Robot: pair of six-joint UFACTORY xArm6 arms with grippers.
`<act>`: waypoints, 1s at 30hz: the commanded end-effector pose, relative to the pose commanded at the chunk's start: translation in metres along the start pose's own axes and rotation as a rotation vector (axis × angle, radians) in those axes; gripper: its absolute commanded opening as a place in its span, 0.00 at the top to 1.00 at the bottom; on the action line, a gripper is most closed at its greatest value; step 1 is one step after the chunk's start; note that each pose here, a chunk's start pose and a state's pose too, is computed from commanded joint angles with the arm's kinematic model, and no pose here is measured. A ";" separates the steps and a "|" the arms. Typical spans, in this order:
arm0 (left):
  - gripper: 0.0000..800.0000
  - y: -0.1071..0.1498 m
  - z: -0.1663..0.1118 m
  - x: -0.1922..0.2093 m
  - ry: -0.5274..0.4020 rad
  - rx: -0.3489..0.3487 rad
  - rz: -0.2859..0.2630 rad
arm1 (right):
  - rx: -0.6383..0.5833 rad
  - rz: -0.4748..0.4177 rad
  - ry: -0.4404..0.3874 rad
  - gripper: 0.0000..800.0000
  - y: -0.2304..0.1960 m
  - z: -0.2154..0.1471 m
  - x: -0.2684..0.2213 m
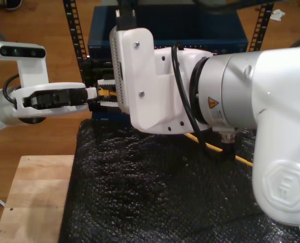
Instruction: Grab the cable and plug it in
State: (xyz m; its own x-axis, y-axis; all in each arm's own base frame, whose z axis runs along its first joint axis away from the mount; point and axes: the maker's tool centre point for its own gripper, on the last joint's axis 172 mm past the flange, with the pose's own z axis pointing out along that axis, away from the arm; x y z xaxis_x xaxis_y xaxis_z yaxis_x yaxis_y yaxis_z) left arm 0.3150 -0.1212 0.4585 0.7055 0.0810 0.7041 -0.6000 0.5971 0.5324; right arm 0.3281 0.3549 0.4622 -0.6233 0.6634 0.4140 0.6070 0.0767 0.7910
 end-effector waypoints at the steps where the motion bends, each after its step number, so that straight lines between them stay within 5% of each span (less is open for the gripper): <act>1: 0.98 0.000 0.000 0.000 0.000 0.000 0.000 | 0.001 0.000 -0.001 0.74 -0.001 0.000 0.000; 30: 0.98 0.000 0.000 0.000 -0.001 0.002 0.001 | -0.007 0.004 -0.001 0.79 0.001 -0.001 -0.001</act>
State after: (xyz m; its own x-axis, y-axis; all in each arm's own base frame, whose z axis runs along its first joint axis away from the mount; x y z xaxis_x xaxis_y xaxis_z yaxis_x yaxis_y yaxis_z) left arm 0.3154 -0.1213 0.4585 0.7045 0.0807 0.7051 -0.6013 0.5956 0.5326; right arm 0.3289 0.3536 0.4632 -0.6204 0.6646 0.4163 0.6059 0.0692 0.7925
